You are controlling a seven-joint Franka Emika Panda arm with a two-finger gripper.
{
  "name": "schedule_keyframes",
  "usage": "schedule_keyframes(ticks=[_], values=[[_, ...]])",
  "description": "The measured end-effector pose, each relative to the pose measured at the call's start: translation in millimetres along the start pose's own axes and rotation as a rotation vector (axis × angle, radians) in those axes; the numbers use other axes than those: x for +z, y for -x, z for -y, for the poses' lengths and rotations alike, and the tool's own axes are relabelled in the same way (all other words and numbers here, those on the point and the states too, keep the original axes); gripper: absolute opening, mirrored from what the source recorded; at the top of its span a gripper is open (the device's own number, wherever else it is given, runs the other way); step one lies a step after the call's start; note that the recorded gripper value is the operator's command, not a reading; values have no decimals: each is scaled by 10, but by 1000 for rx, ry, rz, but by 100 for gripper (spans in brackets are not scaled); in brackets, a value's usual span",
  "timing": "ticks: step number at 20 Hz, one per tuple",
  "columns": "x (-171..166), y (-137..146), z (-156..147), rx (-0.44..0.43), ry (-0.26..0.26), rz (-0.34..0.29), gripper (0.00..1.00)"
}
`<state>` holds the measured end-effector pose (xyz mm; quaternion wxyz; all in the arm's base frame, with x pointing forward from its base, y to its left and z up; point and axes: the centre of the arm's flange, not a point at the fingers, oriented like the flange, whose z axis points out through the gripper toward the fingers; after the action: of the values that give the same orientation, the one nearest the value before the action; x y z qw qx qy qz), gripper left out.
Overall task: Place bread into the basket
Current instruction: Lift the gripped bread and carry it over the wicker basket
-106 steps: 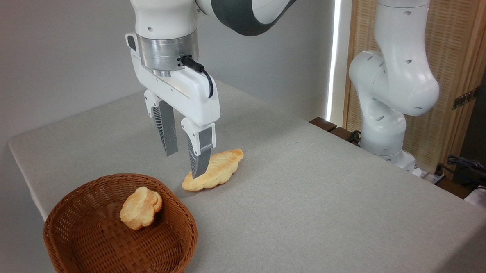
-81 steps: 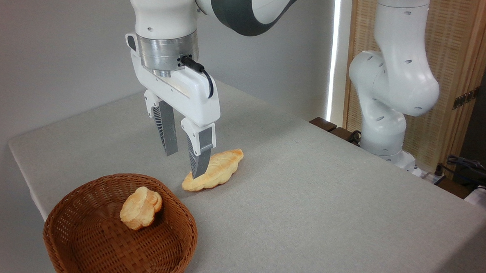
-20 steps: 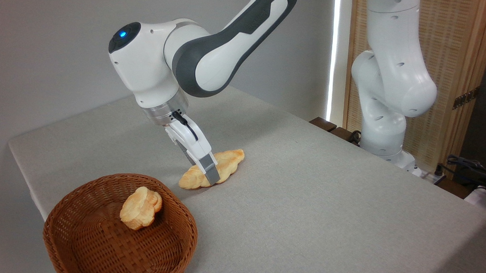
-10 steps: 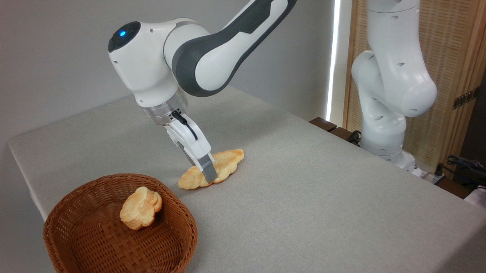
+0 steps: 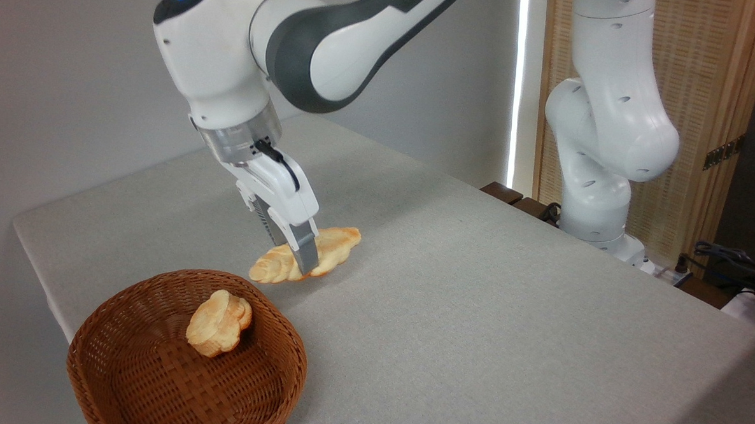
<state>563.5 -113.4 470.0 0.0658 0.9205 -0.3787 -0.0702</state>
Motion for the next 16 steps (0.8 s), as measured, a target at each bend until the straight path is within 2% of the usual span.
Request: schedule_keyframes(ticks=[4, 6, 8, 9, 10, 11, 14, 16], values=[[-254, 58, 158, -38, -9, -71, 64], [-383, 31, 255, -51, -56, -141, 68], [-481, -2, 356, -62, -112, -212, 77], [-506, 0, 412, -70, -131, -234, 84], [-531, 1, 475, -79, -152, -258, 95], [-562, -4, 535, -87, -176, -286, 100], [-648, 54, 763, -125, -237, -352, 100], [-700, 93, 882, -151, -257, -390, 100]])
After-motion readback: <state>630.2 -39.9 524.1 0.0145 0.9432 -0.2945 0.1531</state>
